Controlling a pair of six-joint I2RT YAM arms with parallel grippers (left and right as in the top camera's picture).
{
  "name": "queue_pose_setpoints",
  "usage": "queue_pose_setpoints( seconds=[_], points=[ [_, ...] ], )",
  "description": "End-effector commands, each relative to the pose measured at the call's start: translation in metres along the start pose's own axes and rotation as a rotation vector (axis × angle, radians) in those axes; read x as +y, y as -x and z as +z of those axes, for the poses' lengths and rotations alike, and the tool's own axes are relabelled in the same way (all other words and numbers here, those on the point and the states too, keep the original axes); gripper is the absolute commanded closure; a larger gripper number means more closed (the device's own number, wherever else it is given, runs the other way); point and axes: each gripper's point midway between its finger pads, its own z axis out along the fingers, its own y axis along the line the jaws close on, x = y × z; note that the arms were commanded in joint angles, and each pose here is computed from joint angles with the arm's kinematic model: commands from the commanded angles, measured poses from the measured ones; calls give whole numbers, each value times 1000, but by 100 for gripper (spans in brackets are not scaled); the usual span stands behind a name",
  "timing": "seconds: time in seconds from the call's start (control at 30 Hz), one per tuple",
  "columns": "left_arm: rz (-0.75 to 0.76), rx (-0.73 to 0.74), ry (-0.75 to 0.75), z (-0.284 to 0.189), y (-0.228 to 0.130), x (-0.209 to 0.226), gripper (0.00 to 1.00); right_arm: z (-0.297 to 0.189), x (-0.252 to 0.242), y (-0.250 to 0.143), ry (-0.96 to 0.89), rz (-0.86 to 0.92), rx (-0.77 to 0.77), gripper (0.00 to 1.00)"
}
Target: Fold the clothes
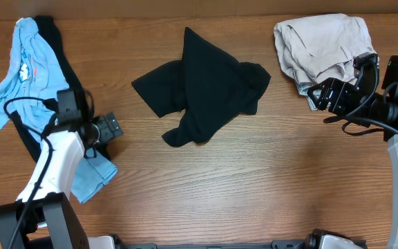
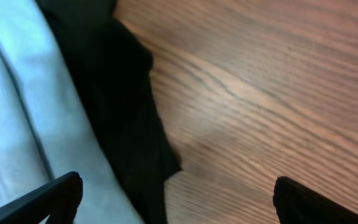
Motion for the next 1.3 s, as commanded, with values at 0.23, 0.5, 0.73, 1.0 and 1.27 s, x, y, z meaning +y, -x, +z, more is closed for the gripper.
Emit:
queue_pose_setpoints(
  seconds=[0.23,0.5,0.73,1.0,1.27],
  points=[
    [104,5,-129,29,-32,-10,0,-3,2,4,4,-14,-15,19],
    [-47,32,17,36,-45,30,0,-3,2,3,4,-12,-12,19],
    [-168,49,154,34,-50,84,0,-3,1,1,2,-9,-5,18],
    [-335,6,214,28,-41,131,0,-3,-3,1,-20,-6,-4,18],
    [-215,-6,28,0,12,76,0,-3,-3,3,-22,-9,-12,19]
  ],
)
